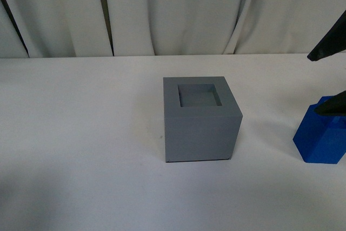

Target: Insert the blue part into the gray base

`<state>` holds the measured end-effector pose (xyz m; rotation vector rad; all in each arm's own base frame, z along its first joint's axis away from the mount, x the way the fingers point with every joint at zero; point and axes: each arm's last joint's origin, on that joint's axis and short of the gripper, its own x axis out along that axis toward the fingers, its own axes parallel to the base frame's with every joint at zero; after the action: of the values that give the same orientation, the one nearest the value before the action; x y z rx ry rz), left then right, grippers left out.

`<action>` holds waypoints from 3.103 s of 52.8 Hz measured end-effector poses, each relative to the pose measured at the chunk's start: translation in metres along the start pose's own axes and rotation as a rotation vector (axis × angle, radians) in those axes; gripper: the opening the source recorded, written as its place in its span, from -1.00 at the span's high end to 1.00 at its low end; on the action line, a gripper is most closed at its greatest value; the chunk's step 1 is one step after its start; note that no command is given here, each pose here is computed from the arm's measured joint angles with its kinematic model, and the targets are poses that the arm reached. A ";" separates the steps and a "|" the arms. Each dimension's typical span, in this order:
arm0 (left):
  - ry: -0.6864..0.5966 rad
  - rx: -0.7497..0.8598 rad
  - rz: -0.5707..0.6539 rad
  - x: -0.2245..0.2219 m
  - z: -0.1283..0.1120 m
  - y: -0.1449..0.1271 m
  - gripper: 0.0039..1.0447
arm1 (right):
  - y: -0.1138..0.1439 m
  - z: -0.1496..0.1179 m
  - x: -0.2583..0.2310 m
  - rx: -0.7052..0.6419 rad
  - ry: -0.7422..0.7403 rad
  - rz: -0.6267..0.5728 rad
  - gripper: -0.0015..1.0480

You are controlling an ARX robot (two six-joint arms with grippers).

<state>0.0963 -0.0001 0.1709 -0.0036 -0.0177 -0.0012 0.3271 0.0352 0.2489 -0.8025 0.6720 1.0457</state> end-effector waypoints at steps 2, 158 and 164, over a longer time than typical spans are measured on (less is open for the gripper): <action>0.000 0.000 0.000 0.000 0.000 0.000 -0.89 | -0.003 0.000 0.003 -0.019 0.025 0.011 -0.86; 0.000 0.000 0.000 0.000 0.000 0.000 -0.89 | -0.010 0.146 0.050 -0.282 0.130 0.173 0.09; 0.000 0.000 0.000 0.000 0.000 0.000 -0.89 | -0.011 0.151 0.052 -0.290 0.136 0.165 0.09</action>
<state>0.0963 -0.0001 0.1709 -0.0036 -0.0177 -0.0012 0.3721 0.1827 0.2921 -1.0909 0.7202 1.2651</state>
